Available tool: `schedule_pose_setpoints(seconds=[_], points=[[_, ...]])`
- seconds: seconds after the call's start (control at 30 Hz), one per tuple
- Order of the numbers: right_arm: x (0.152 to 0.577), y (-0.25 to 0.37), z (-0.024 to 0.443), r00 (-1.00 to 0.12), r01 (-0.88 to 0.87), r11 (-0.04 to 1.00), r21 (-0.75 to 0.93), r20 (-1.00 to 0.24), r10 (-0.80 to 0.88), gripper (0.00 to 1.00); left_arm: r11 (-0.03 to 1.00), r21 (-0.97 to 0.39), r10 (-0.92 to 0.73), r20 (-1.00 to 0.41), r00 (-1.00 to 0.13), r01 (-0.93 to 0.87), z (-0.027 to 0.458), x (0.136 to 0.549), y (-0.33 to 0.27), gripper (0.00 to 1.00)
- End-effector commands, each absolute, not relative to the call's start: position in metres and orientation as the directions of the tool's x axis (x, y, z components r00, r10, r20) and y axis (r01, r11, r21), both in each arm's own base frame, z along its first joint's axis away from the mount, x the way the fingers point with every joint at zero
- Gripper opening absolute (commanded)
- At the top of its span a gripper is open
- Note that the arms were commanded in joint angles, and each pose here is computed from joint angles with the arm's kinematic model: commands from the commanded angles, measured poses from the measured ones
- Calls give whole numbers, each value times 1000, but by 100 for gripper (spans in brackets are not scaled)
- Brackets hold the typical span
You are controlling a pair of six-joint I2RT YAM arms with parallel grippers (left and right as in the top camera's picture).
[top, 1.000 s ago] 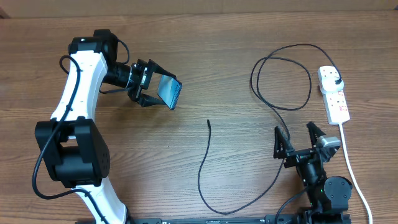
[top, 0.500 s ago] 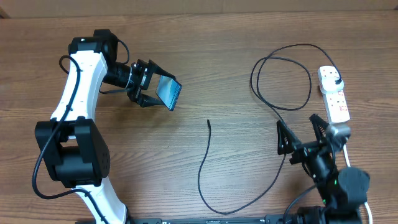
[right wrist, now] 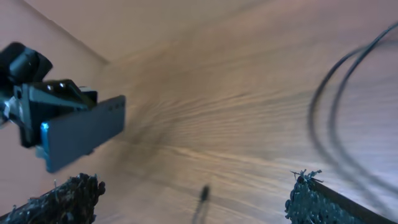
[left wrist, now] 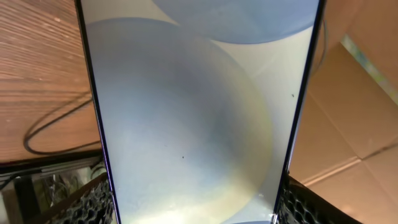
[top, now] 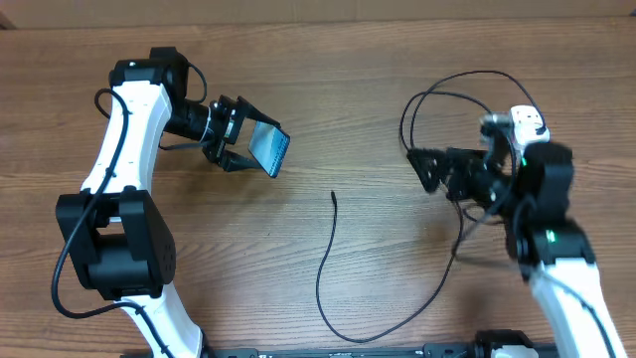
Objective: Plug charger to phone and switch on socket
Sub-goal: 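Move the right gripper toward the phone held by the left gripper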
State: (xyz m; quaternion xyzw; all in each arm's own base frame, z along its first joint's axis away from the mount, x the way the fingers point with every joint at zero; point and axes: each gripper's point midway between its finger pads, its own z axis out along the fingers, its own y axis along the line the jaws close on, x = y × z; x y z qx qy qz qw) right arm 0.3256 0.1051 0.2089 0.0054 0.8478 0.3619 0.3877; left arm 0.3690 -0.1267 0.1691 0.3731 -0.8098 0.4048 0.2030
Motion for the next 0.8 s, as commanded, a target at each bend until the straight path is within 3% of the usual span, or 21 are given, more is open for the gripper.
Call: schedule_pose_setpoints(seconds=[0.0, 0.17, 0.37, 0.77], points=[[332, 131, 210, -801, -287, 593, 752, -528, 283, 100, 413, -498, -488, 586, -647, -762, 180, 369, -123, 4], [337, 146, 203, -853, -297, 473, 829, -454, 259, 100, 429, -445, -533, 578, -618, -786, 172, 367, -121, 4], [333, 147, 185, -921, 19, 381, 924, -133, 368, 100, 433, -347, -607, 570, -554, -832, 162, 363, -123, 4], [327, 157, 179, -929, 37, 399, 916, -115, 352, 100, 429, -249, -676, 549, -491, -868, 152, 358, -157, 4]])
